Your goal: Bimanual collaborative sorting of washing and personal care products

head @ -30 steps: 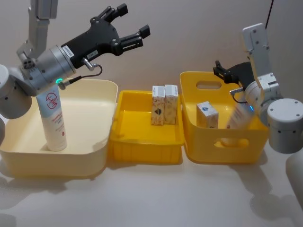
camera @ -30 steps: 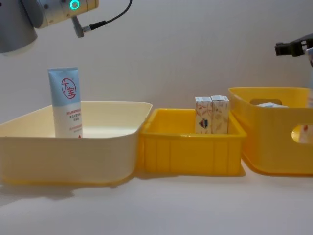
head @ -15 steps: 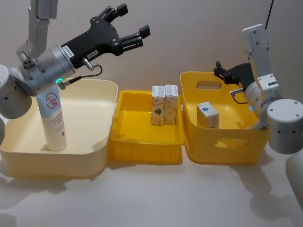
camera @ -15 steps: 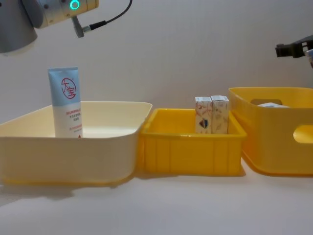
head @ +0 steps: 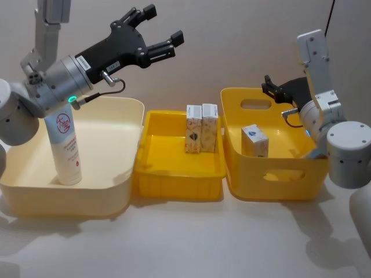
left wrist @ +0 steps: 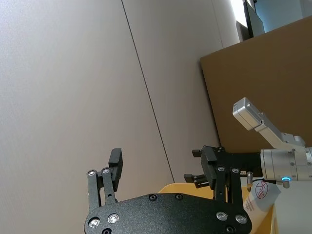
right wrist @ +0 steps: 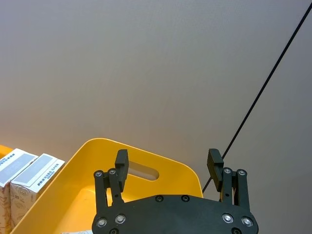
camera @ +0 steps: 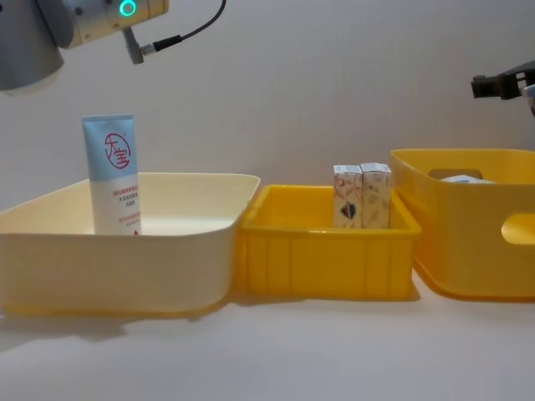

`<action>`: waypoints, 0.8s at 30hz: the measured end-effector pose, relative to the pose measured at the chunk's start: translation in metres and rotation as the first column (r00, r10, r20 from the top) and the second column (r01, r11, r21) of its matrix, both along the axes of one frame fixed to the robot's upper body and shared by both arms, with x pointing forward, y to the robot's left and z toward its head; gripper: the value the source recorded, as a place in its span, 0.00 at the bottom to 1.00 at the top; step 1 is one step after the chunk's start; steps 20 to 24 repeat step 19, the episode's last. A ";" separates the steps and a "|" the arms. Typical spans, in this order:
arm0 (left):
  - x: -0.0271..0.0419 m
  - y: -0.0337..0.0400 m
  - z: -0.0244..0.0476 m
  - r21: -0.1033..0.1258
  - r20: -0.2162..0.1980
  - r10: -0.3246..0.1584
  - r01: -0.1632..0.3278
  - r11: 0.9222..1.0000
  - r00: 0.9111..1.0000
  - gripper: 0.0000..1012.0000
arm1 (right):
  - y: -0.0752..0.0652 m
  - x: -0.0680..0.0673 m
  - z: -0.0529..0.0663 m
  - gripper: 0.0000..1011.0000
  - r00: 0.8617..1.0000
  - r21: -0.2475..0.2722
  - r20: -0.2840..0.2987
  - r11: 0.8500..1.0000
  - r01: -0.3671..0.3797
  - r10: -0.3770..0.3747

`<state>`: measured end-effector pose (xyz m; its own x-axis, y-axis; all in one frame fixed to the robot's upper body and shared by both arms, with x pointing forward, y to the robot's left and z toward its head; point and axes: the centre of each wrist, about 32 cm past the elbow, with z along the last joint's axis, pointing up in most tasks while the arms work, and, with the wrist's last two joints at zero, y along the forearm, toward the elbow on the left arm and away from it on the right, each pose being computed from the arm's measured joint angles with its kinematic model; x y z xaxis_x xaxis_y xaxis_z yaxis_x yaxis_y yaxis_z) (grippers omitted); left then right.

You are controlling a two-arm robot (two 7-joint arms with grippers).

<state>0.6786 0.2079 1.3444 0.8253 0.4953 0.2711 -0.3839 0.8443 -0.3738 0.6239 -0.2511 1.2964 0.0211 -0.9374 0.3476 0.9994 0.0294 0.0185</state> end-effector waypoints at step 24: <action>0.0000 0.0000 0.0000 0.000 0.000 0.000 0.000 1.000 1.000 0.99 | 0.000 0.000 0.000 0.99 1.000 0.000 0.000 1.000 0.000 0.000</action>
